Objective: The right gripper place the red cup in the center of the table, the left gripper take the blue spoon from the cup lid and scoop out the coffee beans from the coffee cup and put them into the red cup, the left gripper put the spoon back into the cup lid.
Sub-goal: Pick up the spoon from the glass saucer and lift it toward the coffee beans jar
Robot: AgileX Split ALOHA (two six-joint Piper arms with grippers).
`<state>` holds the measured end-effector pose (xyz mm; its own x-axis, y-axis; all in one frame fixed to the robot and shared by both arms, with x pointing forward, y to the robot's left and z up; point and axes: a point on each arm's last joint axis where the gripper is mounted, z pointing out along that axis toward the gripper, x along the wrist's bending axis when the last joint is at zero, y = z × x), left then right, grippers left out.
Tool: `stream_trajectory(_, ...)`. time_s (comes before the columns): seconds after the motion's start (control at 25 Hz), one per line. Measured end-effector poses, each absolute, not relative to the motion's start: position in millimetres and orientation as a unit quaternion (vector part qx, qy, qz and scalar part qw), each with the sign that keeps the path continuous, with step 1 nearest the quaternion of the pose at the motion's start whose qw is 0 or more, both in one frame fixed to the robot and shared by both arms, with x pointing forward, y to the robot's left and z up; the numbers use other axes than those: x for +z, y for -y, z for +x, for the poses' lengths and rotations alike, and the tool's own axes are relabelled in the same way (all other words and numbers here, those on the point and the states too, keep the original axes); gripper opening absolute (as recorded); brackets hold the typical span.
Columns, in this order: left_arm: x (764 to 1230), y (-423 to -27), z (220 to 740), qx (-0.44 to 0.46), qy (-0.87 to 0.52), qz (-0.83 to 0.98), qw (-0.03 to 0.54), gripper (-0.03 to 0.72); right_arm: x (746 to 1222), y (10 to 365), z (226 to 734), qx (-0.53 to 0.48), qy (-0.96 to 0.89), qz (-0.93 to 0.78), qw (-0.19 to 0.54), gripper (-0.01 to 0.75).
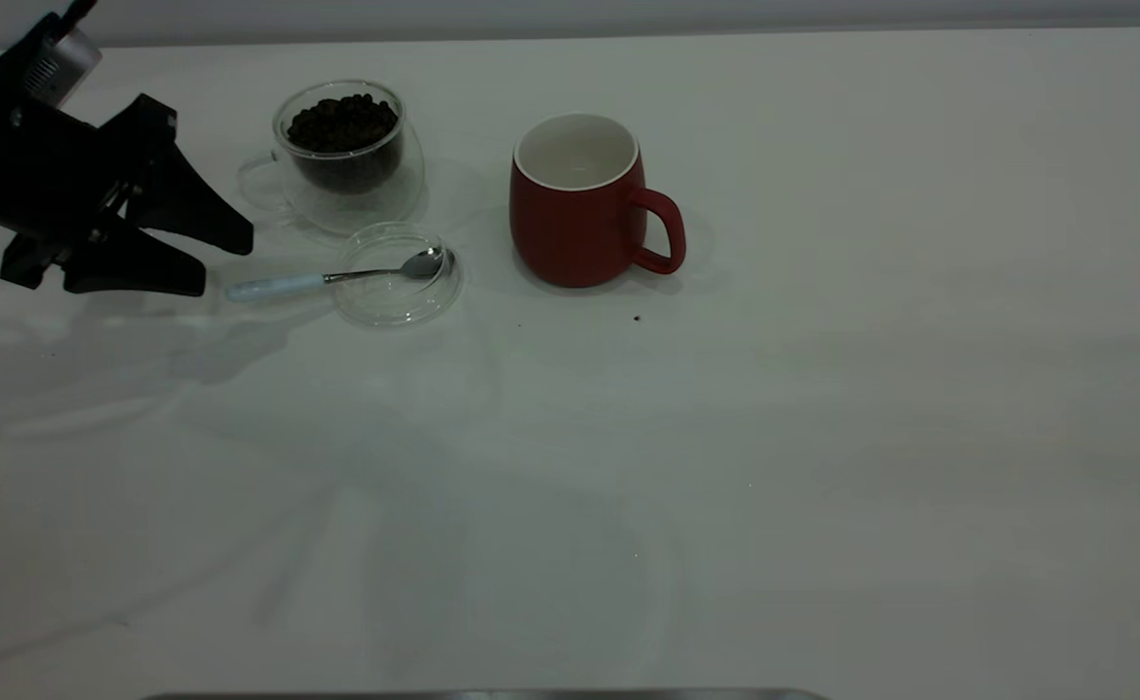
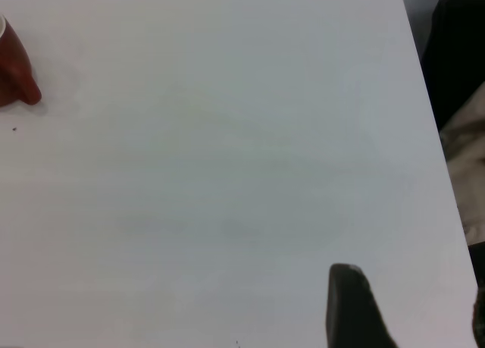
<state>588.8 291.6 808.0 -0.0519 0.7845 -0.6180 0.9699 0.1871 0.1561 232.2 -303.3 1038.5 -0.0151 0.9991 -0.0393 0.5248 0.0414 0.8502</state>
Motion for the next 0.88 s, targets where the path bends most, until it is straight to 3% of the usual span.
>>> stream_trajectory(0.32,812,-317,579,-0.182,-0.713,0.616,0.281,0.534,1039,303,232,0.335,-0.629,0.606,0.354,0.412)
stream_trajectory(0.56,860,-351,577,-0.161,-0.741,0.568,0.32,0.519,1039,303,232,0.334,-0.629,0.606,0.355,0.412)
stream_trajectory(0.76,818,-329,556,-0.172,-0.762,0.558,0.279,0.516,1039,304,232,0.334,-0.629,0.606,0.355,0.412)
stream_trajectory(0.88,798,-323,558,-0.165,-0.775,0.531,0.3,0.516,1039,304,232,0.334,-0.629,0.606,0.355,0.412)
